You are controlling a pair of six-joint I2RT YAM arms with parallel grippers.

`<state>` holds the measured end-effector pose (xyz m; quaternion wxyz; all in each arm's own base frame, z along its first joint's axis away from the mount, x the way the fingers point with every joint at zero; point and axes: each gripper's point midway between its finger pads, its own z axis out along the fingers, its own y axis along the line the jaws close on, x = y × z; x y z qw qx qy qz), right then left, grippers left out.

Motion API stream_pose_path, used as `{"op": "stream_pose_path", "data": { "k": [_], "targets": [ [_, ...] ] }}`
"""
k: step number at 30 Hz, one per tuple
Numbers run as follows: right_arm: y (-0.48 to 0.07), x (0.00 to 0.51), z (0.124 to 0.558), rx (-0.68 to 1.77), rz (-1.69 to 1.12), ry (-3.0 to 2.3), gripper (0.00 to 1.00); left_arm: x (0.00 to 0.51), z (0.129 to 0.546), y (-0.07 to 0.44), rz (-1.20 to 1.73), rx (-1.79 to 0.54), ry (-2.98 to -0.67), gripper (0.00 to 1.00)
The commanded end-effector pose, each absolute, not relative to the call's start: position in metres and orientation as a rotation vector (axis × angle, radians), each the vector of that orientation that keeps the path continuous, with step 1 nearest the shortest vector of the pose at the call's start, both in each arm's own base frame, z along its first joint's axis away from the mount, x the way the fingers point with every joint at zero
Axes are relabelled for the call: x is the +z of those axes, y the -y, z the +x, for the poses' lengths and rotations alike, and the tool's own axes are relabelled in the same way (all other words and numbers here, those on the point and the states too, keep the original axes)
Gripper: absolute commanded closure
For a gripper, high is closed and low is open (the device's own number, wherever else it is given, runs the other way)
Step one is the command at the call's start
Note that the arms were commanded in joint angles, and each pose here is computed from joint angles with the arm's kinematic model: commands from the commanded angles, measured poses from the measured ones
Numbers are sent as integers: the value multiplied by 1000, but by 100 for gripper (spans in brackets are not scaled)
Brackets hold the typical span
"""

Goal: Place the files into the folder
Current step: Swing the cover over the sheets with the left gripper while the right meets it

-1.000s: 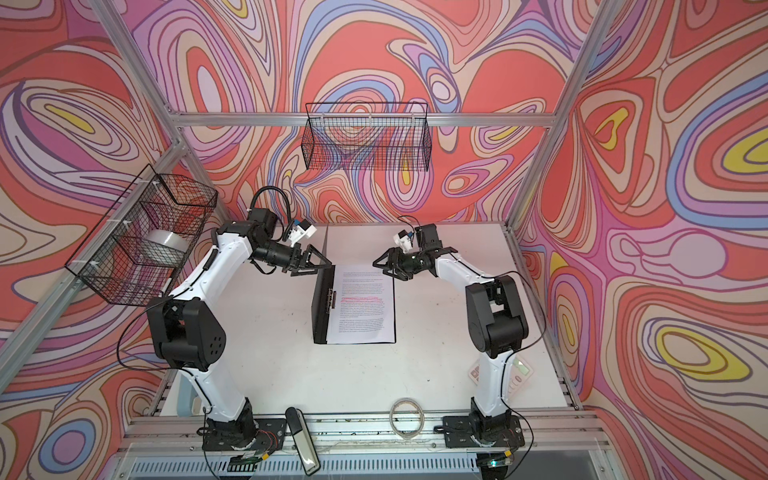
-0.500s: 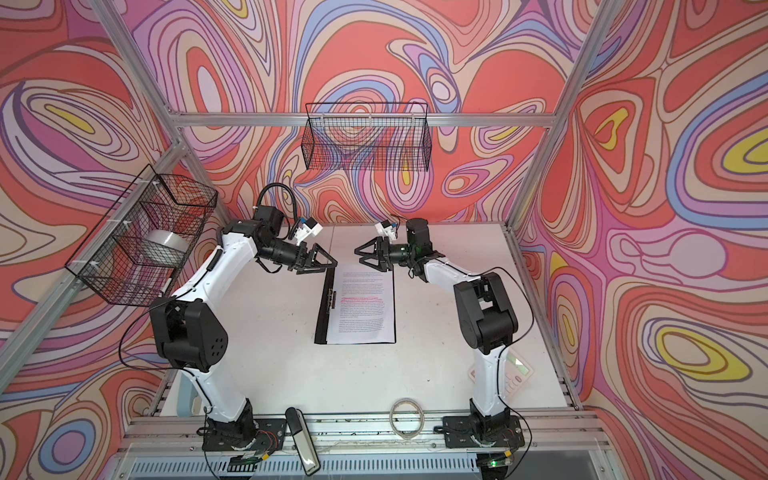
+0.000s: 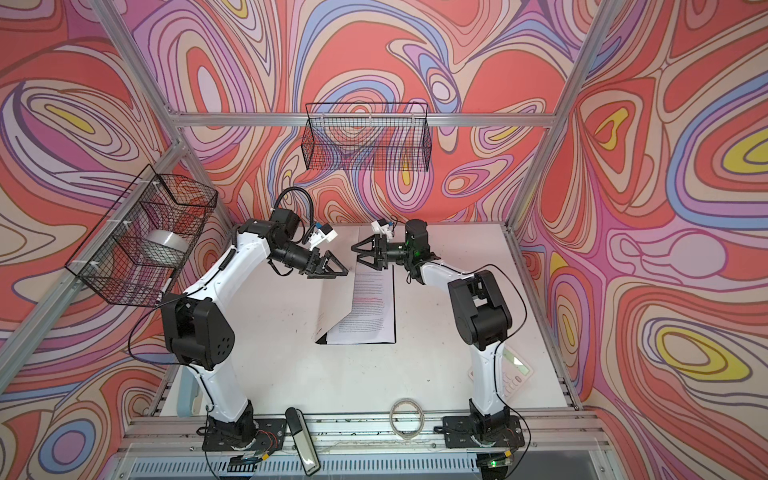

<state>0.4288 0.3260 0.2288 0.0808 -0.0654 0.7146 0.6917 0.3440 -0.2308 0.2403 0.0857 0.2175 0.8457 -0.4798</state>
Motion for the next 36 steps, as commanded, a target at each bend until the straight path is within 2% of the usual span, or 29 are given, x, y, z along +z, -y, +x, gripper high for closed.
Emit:
{"op": "stream_pose_path", "data": {
  "k": [1, 13, 20, 31, 36],
  "targets": [
    [-330, 220, 425, 2093, -209, -2146, 32, 257, 345, 227, 679, -1379, -2482, 0],
    [-329, 214, 425, 2078, -207, -2178, 31, 271, 347, 225, 680, -1343, -2445, 0],
    [-326, 198, 423, 1940, -213, -2297, 31, 267, 360, 208, 574, -1300, -2453, 0],
    [-294, 156, 424, 1390, -211, -2594, 32, 252, 359, 178, 479, -1295, -2474, 0],
    [-283, 140, 419, 1279, -203, -2654, 32, 243, 355, 176, 465, -1304, -2485, 0]
  ]
}}
